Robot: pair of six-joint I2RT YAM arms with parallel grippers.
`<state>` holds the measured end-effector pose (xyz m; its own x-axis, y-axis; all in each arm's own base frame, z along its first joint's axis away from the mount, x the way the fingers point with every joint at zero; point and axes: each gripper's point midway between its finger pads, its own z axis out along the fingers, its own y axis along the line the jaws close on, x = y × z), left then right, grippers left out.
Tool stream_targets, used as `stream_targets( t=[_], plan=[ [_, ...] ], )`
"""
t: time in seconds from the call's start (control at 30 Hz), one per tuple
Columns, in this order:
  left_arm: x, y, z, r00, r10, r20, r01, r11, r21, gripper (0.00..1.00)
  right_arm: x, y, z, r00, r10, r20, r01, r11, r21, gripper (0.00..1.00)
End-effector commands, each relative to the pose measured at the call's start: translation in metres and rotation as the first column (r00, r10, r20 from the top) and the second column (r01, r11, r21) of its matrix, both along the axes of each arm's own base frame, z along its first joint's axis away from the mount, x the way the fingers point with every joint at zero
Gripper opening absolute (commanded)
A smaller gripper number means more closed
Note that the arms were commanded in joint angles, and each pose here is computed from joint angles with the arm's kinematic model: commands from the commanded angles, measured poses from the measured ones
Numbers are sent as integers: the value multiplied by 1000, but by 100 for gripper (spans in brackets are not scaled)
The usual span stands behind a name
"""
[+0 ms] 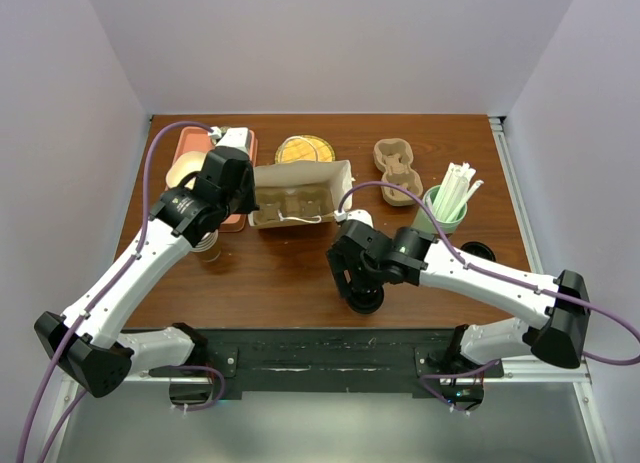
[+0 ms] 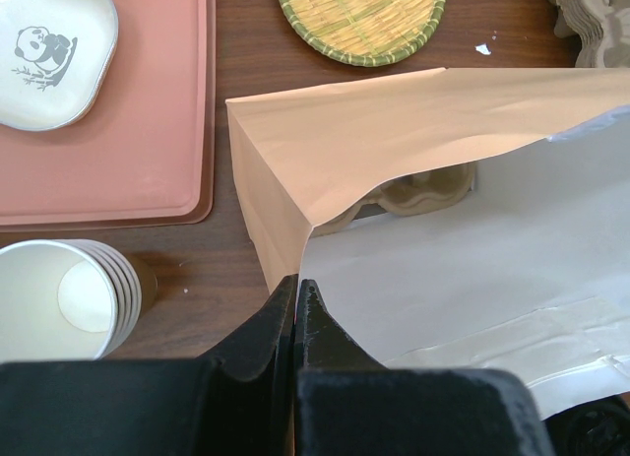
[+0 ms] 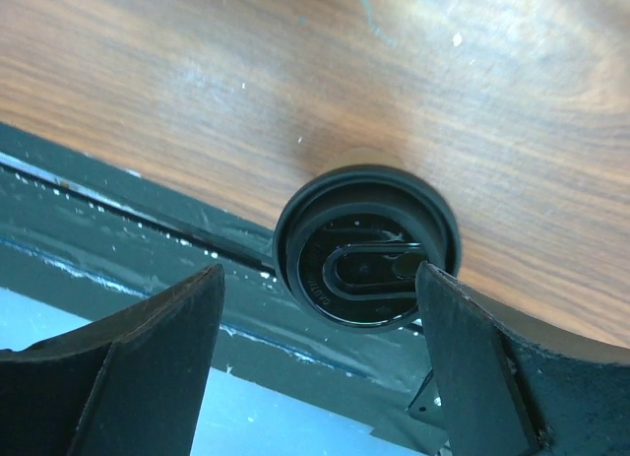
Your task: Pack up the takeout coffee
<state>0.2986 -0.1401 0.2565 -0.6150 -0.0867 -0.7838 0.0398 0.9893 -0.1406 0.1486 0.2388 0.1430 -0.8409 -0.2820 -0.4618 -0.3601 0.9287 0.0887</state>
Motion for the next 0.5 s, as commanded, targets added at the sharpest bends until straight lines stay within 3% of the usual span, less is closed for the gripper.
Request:
stream_targets(
  t=[0.0, 0.47],
  plan=[
    [6, 1, 6, 999, 10, 37, -9, 1000, -9, 0, 7, -13, 15, 998, -38, 58, 40, 998, -40, 82],
    [5, 1, 7, 999, 9, 36, -8, 1000, -10, 0, 0, -9, -19, 1000, -24, 4, 24, 998, -51, 81]
  ],
)
